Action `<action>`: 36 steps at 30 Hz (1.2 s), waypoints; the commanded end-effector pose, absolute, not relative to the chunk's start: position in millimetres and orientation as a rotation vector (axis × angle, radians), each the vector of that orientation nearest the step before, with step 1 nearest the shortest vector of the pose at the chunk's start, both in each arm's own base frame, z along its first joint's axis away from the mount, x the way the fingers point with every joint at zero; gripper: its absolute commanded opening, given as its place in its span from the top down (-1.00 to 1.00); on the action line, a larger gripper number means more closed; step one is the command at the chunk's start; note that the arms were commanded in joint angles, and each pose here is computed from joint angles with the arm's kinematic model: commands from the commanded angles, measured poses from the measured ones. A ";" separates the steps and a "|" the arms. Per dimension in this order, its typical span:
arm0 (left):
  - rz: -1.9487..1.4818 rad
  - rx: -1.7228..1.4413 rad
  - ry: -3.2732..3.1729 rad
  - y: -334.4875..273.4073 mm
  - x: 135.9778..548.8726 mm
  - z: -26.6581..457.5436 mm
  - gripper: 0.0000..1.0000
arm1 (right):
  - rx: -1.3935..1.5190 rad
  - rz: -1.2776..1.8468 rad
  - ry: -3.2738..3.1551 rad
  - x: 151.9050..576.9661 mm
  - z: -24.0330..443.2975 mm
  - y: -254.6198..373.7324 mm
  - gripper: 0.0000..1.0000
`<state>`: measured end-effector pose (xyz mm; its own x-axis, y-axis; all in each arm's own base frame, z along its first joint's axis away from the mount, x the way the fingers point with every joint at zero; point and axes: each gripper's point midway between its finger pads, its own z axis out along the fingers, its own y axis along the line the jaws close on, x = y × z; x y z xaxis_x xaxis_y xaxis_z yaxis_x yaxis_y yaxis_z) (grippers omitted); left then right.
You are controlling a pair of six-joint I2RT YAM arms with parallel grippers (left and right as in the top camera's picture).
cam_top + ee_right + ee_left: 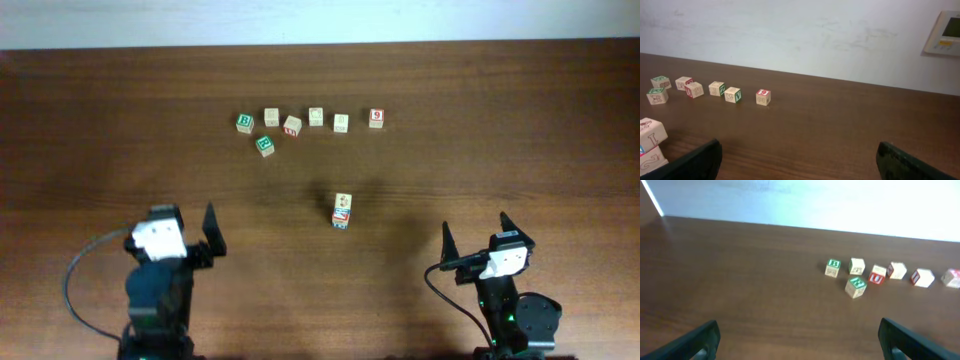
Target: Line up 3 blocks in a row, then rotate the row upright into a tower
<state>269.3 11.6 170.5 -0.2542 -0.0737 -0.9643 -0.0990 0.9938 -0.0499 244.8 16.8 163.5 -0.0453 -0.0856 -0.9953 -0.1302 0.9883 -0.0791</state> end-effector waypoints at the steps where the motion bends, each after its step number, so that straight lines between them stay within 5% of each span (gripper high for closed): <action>1: 0.082 -0.033 1.781 10.9 255.6 151.1 -0.98 | -0.162 0.021 1.624 245.2 159.9 14.0 -0.96; 36: 0.123 0.058 1.642 5.0 245.8 158.3 -0.98 | -0.162 0.021 1.624 245.2 159.9 14.0 -0.96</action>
<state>245.7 9.1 159.3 -0.0806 0.0923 -0.9925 -0.0598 0.9935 0.0973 244.8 16.8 163.6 -0.0449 -0.0857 -0.9953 -0.1302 0.9883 -0.0792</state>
